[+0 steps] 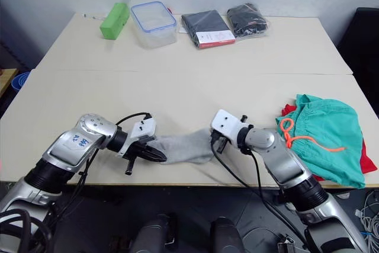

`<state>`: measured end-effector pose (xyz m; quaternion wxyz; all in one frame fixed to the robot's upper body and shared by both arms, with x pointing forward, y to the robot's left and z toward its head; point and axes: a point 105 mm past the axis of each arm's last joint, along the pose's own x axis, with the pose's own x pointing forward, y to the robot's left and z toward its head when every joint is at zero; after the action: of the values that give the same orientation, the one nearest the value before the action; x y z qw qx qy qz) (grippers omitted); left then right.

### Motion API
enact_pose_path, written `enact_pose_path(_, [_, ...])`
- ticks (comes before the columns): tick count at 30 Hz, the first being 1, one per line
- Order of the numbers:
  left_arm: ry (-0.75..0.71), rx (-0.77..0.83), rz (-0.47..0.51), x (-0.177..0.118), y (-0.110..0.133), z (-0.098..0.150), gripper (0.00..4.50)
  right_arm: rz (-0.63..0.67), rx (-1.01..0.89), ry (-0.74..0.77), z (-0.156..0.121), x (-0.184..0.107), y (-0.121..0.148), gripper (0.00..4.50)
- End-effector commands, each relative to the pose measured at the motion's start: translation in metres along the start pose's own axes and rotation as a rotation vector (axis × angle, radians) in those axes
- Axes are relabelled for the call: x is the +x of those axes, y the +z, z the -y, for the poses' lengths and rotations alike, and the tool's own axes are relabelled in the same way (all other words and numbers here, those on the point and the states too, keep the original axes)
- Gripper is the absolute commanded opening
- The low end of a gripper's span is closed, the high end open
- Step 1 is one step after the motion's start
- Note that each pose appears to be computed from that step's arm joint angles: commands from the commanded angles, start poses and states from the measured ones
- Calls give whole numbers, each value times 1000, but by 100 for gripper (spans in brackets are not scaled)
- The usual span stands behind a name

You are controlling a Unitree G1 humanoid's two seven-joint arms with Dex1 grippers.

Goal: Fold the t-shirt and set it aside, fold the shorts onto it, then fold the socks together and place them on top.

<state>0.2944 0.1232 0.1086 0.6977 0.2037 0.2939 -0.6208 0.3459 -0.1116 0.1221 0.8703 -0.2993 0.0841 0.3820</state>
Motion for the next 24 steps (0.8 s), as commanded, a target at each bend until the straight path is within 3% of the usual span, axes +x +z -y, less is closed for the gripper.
enact_pose_path(1, [32,-99,-12,-6,-12,-4,2,192,43,52,-1,-15,42,0])
enact_pose_path(6, [9,-90,139,-32,30,-2,2,276,56,173,-15,-31,71,0])
enact_pose_path(10, [-50,-35,191,-38,59,7,2,251,36,238,-31,-27,69,0])
enact_pose_path(12, [-57,-11,169,-26,63,6,2,197,20,246,-37,-19,58,0])
enact_pose_path(19, [29,19,-7,24,31,-19,2,57,-23,253,-51,-3,26,0])
enact_pose_path(24, [102,35,-123,23,-2,-36,2,-30,-57,272,-57,-17,2,0])
